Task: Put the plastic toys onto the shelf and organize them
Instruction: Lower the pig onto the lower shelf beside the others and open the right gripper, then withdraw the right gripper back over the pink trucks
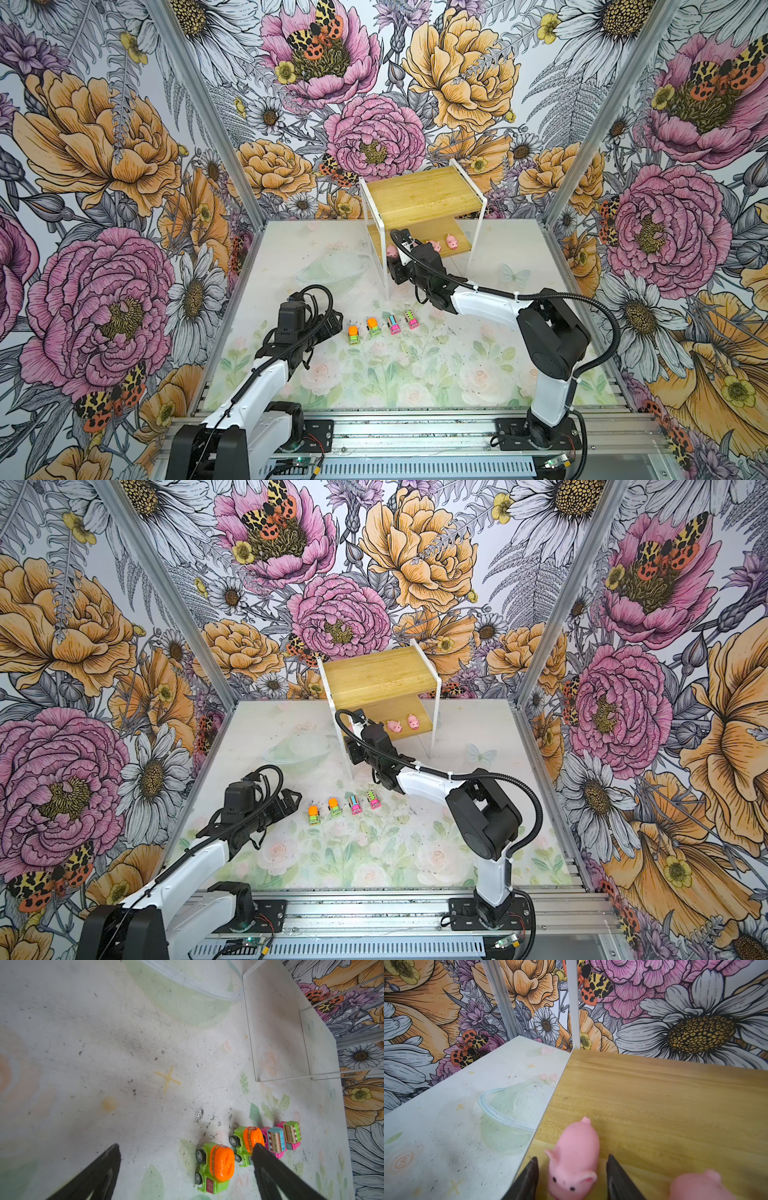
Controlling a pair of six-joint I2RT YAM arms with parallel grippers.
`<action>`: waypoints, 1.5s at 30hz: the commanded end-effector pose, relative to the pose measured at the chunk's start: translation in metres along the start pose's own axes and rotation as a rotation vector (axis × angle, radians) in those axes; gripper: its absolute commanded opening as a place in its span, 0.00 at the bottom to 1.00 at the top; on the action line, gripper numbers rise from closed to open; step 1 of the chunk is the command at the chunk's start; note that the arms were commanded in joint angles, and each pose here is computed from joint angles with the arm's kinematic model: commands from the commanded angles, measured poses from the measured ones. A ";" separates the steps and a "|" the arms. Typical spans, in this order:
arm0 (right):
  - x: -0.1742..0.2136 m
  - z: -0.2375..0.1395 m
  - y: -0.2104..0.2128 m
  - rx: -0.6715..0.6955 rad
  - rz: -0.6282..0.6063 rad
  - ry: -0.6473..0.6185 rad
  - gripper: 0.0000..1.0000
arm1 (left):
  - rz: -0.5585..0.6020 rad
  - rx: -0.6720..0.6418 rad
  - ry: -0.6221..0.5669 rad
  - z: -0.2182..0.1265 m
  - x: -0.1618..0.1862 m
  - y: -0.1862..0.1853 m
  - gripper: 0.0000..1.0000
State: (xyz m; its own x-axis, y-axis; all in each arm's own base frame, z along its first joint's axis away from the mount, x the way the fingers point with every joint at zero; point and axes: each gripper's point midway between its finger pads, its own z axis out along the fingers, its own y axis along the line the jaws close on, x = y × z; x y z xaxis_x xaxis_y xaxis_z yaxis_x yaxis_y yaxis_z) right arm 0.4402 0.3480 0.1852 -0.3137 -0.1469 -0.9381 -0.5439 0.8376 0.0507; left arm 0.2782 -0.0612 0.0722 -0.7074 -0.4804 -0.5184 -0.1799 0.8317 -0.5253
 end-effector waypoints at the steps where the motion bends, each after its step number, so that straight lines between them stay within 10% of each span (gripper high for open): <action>1: -0.010 -0.013 -0.007 0.018 -0.002 -0.022 0.57 | 0.027 0.026 -0.015 -0.002 -0.007 -0.008 0.99; 12: -0.008 -0.079 0.001 -0.061 -0.082 -0.040 0.70 | 0.030 0.027 -0.012 -0.001 -0.006 -0.009 0.99; 20: 0.078 -0.123 0.013 -0.189 -0.066 0.051 0.71 | 0.035 0.027 -0.008 0.000 -0.006 -0.010 0.99; 28: 0.149 -0.119 0.015 -0.192 0.011 0.129 0.71 | 0.032 0.023 -0.008 0.000 -0.006 -0.010 0.99; 45: 0.177 -0.077 0.026 -0.214 -0.014 0.191 0.70 | 0.030 0.005 0.005 0.003 -0.004 -0.007 0.99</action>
State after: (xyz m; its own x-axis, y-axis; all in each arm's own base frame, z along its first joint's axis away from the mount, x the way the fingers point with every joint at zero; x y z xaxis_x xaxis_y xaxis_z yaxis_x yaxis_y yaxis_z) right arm 0.3020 0.2900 0.0362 -0.4704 -0.2959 -0.8314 -0.6795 0.7226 0.1273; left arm 0.2768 -0.0642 0.0666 -0.7238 -0.4714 -0.5039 -0.1823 0.8350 -0.5193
